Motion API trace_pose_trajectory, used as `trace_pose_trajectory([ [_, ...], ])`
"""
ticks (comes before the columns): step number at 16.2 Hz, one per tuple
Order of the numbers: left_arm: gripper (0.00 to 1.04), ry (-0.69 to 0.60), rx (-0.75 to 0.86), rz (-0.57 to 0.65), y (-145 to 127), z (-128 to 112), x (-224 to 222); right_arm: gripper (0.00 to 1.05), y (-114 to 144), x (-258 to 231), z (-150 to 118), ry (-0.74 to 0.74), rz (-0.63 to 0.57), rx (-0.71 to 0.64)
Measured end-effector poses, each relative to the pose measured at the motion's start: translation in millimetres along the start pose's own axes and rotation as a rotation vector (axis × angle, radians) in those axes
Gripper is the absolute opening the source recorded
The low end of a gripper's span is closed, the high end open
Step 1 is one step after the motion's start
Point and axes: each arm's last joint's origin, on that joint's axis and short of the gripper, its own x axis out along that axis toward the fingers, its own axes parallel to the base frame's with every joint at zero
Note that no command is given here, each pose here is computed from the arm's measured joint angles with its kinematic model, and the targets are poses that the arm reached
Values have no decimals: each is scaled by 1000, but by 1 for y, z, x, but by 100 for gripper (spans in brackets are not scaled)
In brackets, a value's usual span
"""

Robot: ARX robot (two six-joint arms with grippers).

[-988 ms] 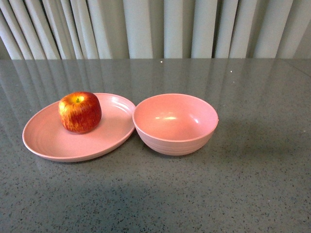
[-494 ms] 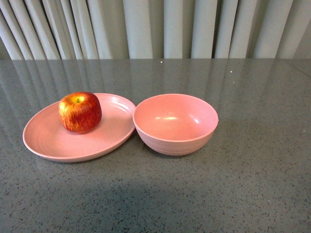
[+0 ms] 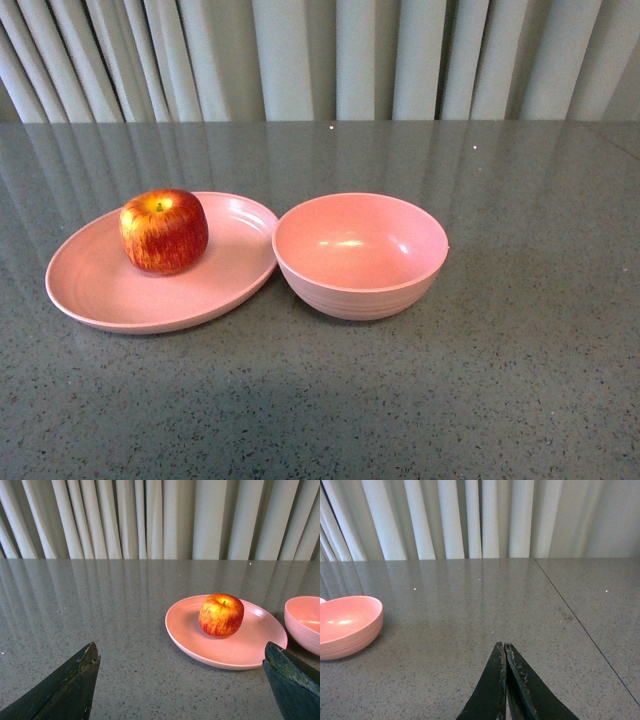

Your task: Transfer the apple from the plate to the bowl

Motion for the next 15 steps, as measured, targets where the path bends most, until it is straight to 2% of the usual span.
trace_pose_trajectory([
  [2, 98, 0, 0, 0, 0, 0, 0, 2, 0, 0, 0, 3, 0, 0],
  [3, 98, 0, 0, 0, 0, 0, 0, 6, 0, 0, 0, 3, 0, 0],
  [7, 98, 0, 0, 0, 0, 0, 0, 54, 0, 0, 0, 3, 0, 0],
  [9, 98, 0, 0, 0, 0, 0, 0, 69, 0, 0, 0, 3, 0, 0],
  [11, 98, 0, 0, 0, 0, 0, 0, 93, 0, 0, 0, 3, 0, 0],
  [12, 98, 0, 0, 0, 0, 0, 0, 100, 0, 0, 0, 3, 0, 0],
  [13, 98, 0, 0, 0, 0, 0, 0, 97, 0, 0, 0, 3, 0, 0],
  [15, 98, 0, 0, 0, 0, 0, 0, 98, 0, 0, 0, 3, 0, 0],
])
